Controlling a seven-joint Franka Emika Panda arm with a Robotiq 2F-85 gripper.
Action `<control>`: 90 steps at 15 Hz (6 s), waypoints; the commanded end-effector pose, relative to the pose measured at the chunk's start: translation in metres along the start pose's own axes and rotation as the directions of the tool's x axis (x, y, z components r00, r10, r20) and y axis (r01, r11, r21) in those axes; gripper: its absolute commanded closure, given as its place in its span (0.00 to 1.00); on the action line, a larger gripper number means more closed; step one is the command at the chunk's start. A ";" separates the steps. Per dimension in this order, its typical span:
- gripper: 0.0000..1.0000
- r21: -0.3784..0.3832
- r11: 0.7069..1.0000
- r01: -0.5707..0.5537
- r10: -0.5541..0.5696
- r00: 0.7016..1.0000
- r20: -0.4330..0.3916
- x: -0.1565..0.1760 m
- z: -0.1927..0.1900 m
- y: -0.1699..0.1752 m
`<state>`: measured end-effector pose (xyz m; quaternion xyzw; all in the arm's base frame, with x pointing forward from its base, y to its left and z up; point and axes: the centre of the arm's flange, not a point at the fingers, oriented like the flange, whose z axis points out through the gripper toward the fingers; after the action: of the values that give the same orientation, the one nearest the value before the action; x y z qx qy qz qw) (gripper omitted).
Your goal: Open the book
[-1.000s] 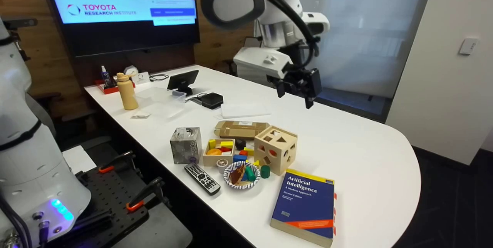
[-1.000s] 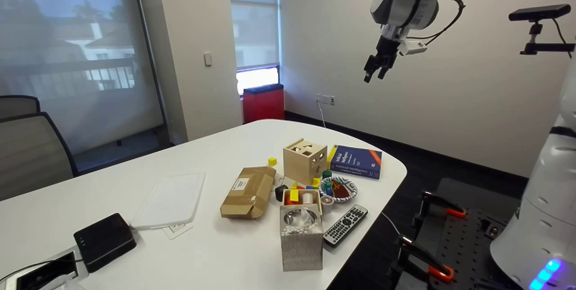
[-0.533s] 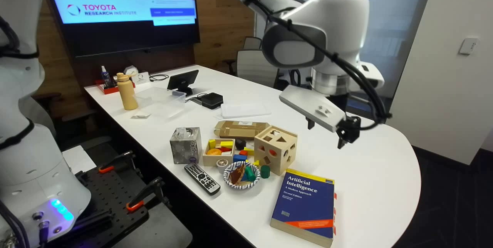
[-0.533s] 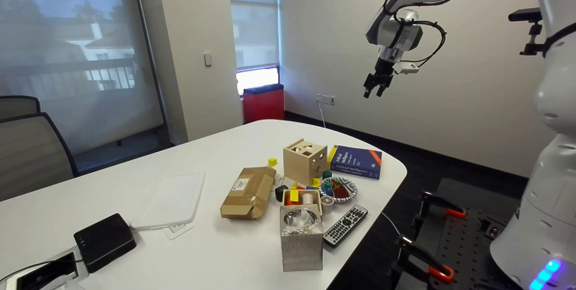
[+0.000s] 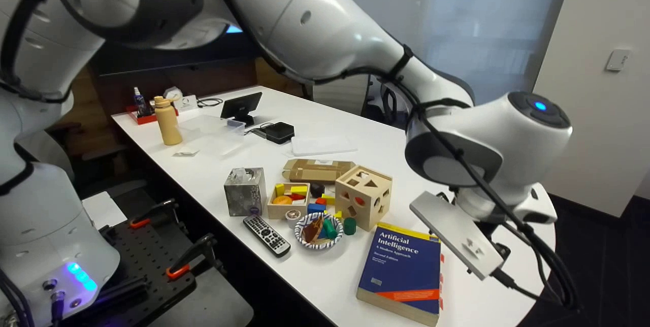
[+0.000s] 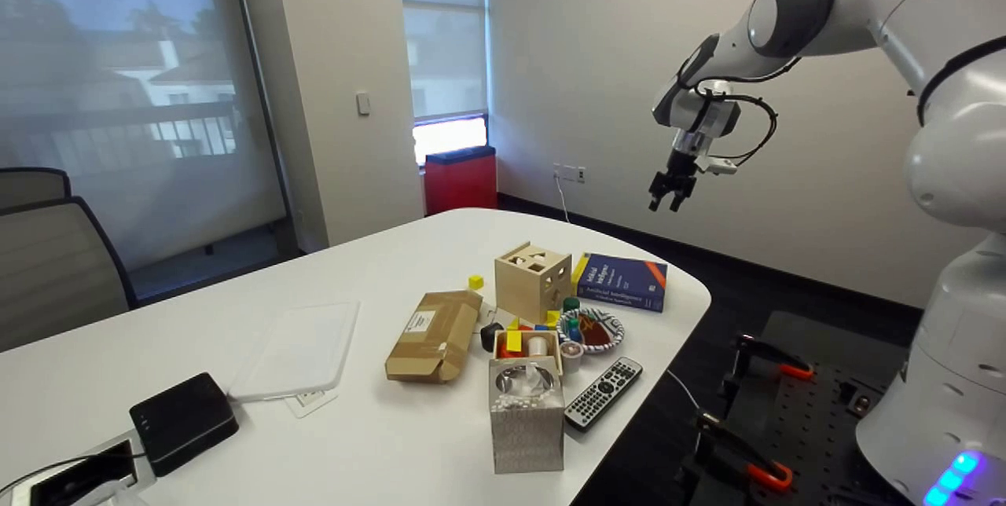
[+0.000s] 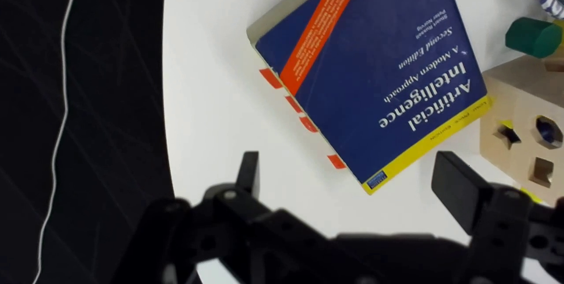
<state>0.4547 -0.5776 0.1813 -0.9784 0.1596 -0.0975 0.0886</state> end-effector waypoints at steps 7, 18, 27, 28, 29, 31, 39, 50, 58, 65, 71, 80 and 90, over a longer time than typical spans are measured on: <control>0.00 0.133 0.990 -0.042 0.027 0.993 0.117 0.043 0.104 0.071; 0.00 0.191 0.980 -0.048 0.018 0.988 0.155 0.035 0.150 0.048; 0.00 0.224 0.974 -0.046 0.010 0.987 0.161 0.031 0.166 0.026; 0.00 0.219 0.975 -0.048 0.014 0.988 0.154 0.032 0.166 0.026; 0.00 0.209 0.977 -0.049 0.019 0.989 0.147 0.033 0.164 0.027; 0.00 0.176 0.983 -0.049 0.026 0.991 0.131 0.037 0.160 0.031; 0.00 0.069 0.997 -0.033 0.022 0.987 0.159 0.032 0.167 0.038; 0.00 0.155 0.987 -0.039 0.009 0.982 0.190 0.027 0.169 0.021; 0.00 0.250 0.968 -0.020 -0.041 0.970 0.238 0.031 0.149 -0.002; 0.00 0.265 0.964 -0.018 -0.054 0.963 0.263 0.023 0.159 -0.023; 0.28 0.280 0.959 0.033 -0.107 0.961 0.256 0.034 0.142 -0.047; 0.86 0.250 0.963 0.099 -0.158 0.960 0.232 0.050 0.103 -0.077; 0.98 0.135 0.960 0.244 -0.274 0.917 0.291 0.057 0.068 -0.174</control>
<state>0.6012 -0.4883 0.1344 -0.9852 0.0197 0.0174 0.1692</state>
